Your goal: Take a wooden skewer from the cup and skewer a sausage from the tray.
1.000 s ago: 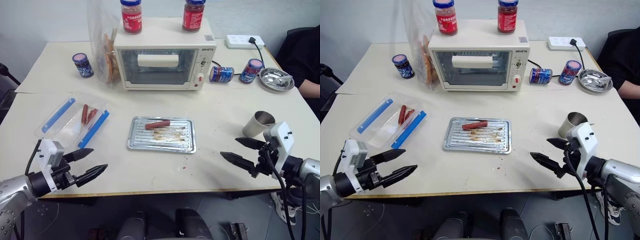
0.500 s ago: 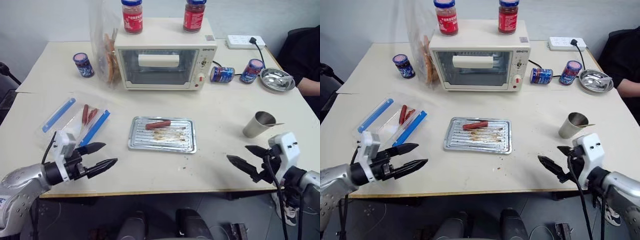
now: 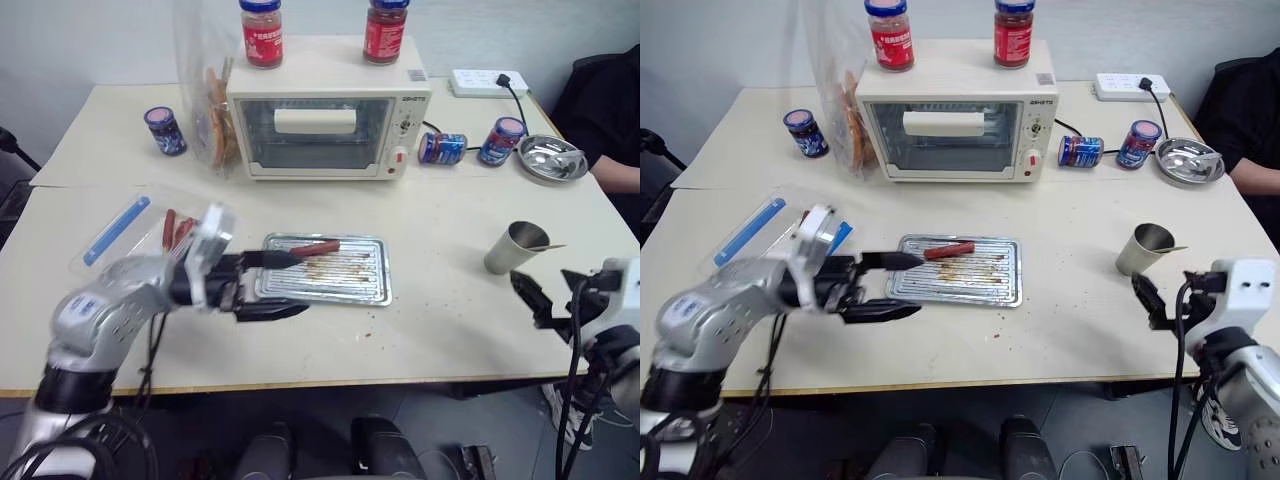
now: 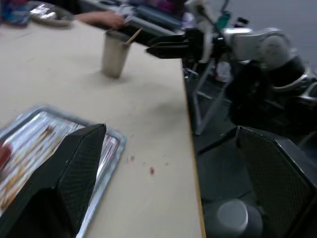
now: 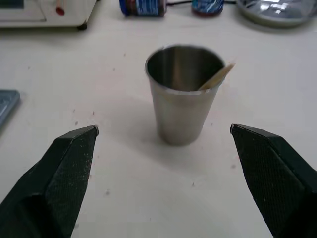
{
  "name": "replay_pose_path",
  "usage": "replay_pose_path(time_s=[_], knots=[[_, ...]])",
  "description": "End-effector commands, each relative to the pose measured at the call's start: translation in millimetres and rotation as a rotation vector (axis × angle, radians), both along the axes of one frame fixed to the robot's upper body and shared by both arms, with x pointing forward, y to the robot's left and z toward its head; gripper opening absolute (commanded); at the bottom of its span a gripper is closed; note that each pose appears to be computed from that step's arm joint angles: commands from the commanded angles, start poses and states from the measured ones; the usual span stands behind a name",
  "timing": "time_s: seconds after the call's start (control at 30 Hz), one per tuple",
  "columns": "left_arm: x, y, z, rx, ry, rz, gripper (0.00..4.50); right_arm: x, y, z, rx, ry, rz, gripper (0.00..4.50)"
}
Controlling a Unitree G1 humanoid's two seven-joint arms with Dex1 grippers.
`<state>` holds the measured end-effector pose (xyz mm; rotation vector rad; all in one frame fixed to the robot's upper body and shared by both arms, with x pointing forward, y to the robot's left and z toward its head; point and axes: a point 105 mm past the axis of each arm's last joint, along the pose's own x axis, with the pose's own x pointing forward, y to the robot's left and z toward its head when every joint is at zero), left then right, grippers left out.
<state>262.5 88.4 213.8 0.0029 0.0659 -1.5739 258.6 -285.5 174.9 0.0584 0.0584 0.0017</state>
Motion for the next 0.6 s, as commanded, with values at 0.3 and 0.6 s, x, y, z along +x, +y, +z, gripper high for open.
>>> replay_pose_path(time_s=[0.3, 0.6], knots=[[6, -23, 9, 0.01, -0.064, -0.073, 4.5, 34, -9, 10, 0.025, -0.106, -0.094, 3.98], [6, -26, 13, 0.0, -0.071, -0.06, 4.5, 44, -12, 11, 0.017, -0.115, -0.12, 2.41]])
